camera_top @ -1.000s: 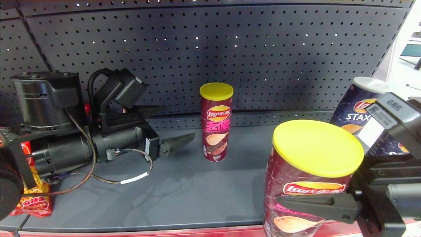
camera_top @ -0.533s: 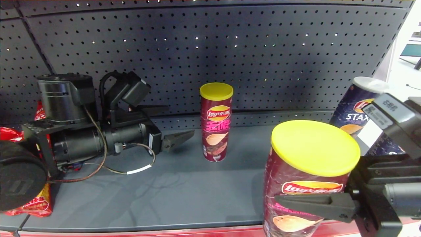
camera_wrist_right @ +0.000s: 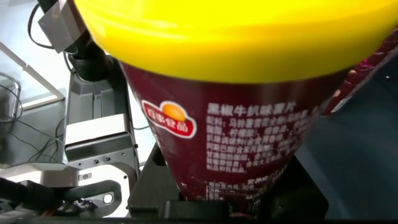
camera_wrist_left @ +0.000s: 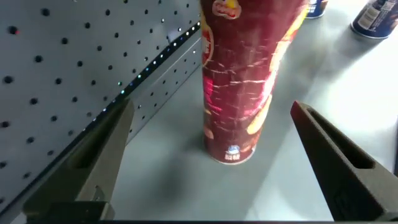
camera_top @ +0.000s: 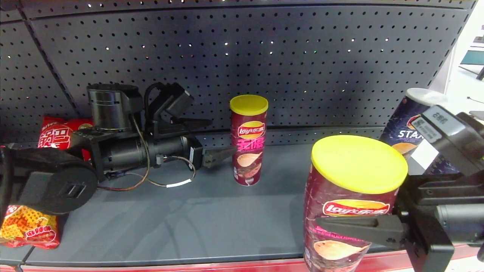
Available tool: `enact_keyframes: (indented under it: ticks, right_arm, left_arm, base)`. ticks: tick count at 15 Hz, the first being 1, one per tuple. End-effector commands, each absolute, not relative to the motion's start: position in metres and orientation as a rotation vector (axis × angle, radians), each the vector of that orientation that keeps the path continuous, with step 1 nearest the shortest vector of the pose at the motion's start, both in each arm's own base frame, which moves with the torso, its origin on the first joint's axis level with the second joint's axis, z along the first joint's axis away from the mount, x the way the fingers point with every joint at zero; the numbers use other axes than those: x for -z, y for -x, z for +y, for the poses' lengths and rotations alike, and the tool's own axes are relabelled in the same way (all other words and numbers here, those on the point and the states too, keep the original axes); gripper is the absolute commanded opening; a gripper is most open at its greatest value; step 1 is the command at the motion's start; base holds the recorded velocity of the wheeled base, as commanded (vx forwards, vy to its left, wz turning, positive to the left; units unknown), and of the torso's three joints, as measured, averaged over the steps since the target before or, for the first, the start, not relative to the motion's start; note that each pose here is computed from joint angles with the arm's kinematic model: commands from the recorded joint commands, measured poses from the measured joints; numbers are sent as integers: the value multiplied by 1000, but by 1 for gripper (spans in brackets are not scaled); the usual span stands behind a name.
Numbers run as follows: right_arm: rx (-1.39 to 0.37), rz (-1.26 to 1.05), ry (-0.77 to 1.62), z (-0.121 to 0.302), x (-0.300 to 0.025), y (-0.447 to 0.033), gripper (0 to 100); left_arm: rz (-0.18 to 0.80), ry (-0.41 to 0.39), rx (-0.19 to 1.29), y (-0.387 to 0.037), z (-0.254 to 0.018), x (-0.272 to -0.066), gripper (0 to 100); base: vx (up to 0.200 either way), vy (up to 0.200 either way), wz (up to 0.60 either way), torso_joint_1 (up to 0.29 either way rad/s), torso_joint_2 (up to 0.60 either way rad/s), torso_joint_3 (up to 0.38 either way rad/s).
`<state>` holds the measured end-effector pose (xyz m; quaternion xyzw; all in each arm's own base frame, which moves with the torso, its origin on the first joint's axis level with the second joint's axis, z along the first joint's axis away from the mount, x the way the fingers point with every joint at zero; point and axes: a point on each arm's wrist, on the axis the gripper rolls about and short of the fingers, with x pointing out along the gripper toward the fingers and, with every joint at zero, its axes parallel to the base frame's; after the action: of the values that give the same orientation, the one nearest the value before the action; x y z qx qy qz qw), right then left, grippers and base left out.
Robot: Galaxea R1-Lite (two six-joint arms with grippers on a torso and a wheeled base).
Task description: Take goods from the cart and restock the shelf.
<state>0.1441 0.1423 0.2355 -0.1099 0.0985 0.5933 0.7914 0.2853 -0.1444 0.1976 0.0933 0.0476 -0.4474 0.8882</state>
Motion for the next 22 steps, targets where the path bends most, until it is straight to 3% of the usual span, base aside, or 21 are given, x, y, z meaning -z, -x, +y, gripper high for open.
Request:
enact_keyframes:
  ticks: [1,15,22]
  right_arm:
    - [-1270,212,235,141,-236,-145,0]
    - [-1254,229,232,138,-232,-149,0]
    - [-1246,231,231,137,-232,-149,0]
  left_arm:
    - [122,-192,937,-293,-148,-188,100]
    - [108,-187,1039,-326,-194,-170,100]
    - [112,-188,1029,-339,-202,-161,100]
  base:
    - [0,0,0,0,0,0]
    - [0,0,0,0,0,0]
    - [0,0,0,0,0,0]
